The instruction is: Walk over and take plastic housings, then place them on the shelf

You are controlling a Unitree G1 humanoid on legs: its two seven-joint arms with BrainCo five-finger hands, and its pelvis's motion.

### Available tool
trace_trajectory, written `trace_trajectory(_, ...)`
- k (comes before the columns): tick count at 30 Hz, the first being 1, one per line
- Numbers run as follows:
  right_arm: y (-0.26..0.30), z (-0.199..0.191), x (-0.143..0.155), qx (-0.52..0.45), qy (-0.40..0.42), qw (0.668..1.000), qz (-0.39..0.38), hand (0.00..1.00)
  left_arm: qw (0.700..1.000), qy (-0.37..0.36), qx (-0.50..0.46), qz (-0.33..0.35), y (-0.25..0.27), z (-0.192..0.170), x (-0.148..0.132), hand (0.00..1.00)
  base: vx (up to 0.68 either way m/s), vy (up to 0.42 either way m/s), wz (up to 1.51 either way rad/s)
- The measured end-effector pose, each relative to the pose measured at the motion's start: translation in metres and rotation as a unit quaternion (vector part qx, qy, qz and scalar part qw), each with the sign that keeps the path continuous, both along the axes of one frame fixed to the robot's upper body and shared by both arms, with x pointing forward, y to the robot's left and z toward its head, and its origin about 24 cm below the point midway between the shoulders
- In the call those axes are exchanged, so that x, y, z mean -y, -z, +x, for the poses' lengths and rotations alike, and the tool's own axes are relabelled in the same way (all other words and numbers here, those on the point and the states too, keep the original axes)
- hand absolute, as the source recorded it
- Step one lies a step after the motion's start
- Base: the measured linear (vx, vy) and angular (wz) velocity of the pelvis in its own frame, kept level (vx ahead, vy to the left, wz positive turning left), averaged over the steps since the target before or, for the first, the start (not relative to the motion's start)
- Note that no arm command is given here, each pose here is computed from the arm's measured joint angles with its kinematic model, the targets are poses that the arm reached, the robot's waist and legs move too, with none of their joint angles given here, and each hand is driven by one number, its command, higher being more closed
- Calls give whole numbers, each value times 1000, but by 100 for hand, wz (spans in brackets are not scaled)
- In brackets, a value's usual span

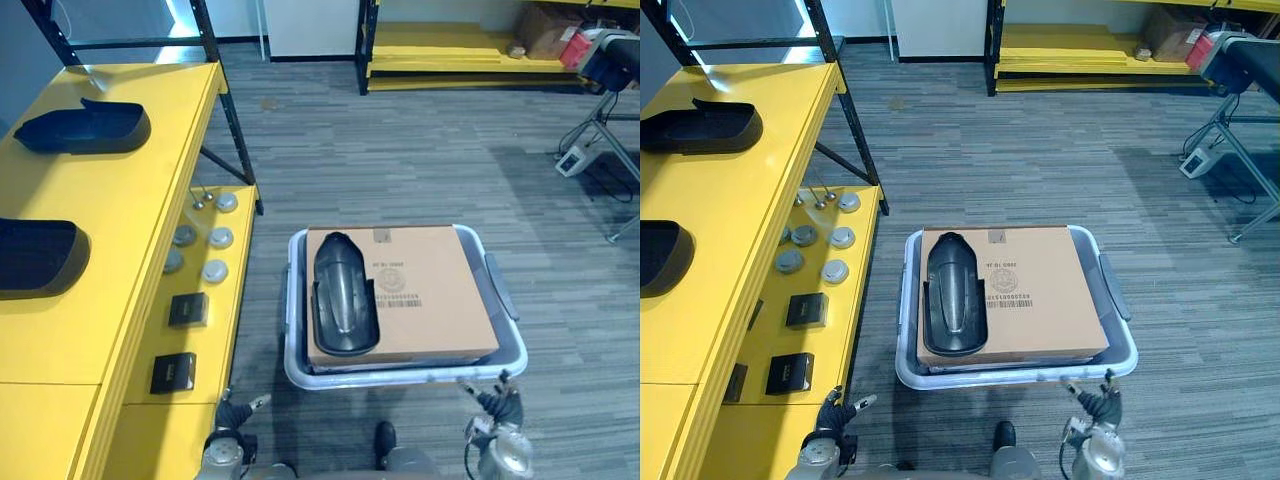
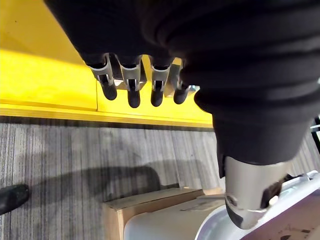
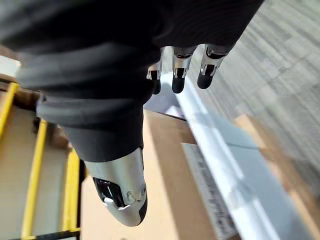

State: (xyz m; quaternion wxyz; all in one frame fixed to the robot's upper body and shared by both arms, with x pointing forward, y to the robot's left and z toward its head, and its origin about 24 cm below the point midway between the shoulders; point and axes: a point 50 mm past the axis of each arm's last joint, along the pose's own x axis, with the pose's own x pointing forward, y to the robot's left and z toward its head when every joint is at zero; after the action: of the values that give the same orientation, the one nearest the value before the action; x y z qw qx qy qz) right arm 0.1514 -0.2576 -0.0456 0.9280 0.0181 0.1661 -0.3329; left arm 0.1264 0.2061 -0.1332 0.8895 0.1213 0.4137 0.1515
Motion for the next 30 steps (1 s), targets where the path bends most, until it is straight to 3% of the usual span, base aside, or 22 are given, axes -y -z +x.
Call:
trace_trajectory(6, -32, 14, -10, 55, -49, 996, -52, 0, 1000, -3, -16, -2, 4, -14, -1, 0, -6, -2, 5)
trace_trajectory(10, -47, 41, -41, 72, -149, 980, -107, 0, 1000, 1, -16, -4, 4, -14, 2, 0, -40, -12, 17)
trace_trajectory(15, -53, 74, -63, 62, -208, 960, -174, 0, 1000, 5, -18, -2, 5, -15, 3, 0, -52, -7, 29)
trace_trajectory(22, -48, 110, -70, 1, -212, 947, -240, 0, 1000, 5, -16, -3, 5, -14, 5, 0, -58, -23, 24)
trace_trajectory(30, -40, 124, -62, -69, -166, 947, -267, 0, 1000, 1, 12, 6, -2, -1, 5, 0, -26, 37, 15)
